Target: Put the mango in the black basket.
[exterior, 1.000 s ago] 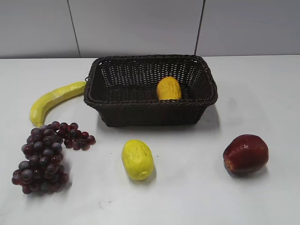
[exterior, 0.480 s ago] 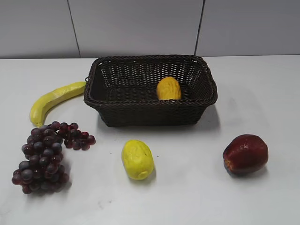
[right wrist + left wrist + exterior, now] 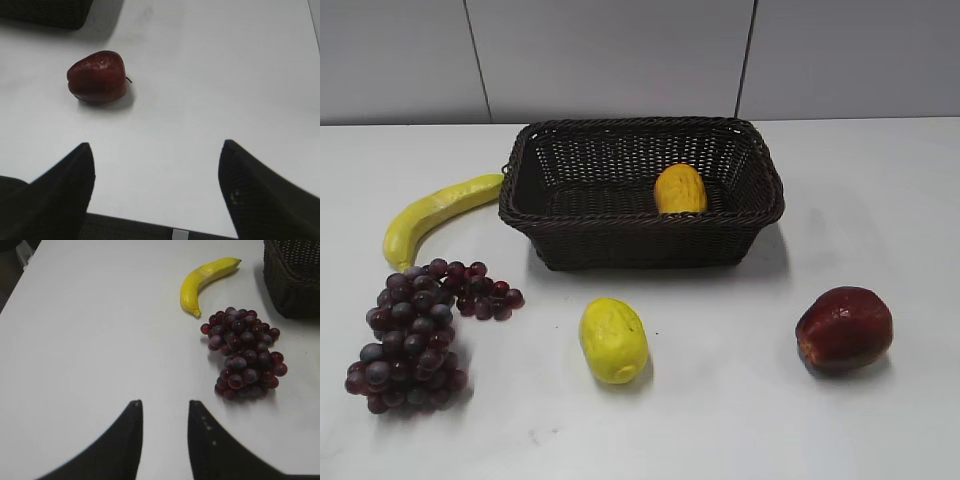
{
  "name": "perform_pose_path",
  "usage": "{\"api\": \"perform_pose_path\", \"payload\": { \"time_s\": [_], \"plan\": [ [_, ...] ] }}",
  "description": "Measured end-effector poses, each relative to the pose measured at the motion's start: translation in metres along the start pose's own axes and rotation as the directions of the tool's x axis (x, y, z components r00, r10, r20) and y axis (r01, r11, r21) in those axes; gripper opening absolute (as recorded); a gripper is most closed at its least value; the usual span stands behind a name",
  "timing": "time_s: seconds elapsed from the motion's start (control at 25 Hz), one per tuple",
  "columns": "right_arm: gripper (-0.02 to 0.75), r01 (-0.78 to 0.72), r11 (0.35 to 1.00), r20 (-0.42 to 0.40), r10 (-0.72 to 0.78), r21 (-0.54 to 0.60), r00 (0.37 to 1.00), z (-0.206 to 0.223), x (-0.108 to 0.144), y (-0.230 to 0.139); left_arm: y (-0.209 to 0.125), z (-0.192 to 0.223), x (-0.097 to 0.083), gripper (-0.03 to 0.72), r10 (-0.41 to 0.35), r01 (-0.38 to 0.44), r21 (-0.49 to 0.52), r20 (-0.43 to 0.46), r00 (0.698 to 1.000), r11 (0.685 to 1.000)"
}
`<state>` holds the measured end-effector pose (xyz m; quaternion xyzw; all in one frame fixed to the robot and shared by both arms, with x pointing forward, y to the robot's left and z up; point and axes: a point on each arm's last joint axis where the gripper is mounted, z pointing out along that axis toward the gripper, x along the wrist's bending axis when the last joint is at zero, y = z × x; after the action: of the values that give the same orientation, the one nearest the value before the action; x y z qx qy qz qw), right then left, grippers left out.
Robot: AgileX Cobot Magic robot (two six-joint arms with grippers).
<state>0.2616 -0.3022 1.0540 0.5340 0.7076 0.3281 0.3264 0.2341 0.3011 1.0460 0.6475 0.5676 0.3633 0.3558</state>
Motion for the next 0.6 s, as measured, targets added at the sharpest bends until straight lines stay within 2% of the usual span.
{"api": "perform_pose_path", "payload": {
  "time_s": [0.28, 0.44, 0.6],
  "plan": [
    [0.591, 0.001, 1.0, 0.007, -0.001, 0.001, 1.0, 0.0, 0.0, 0.0, 0.0, 0.0, 0.0, 0.23, 0.0, 0.0, 0.0, 0.0, 1.0, 1.0],
    [0.591, -0.044, 0.999, 0.071, 0.044, 0.004, 0.997, -0.001, -0.002, -0.001, 0.0, 0.0, 0.0, 0.23, 0.0, 0.0, 0.0, 0.0, 1.0, 1.0],
    [0.591, -0.092, 0.994, 0.146, 0.099, -0.052, 0.984, -0.01, -0.003, -0.006, 0.0, 0.0, 0.0, 0.23, 0.0, 0.0, 0.0, 0.0, 1.0, 1.0]
  ]
}}
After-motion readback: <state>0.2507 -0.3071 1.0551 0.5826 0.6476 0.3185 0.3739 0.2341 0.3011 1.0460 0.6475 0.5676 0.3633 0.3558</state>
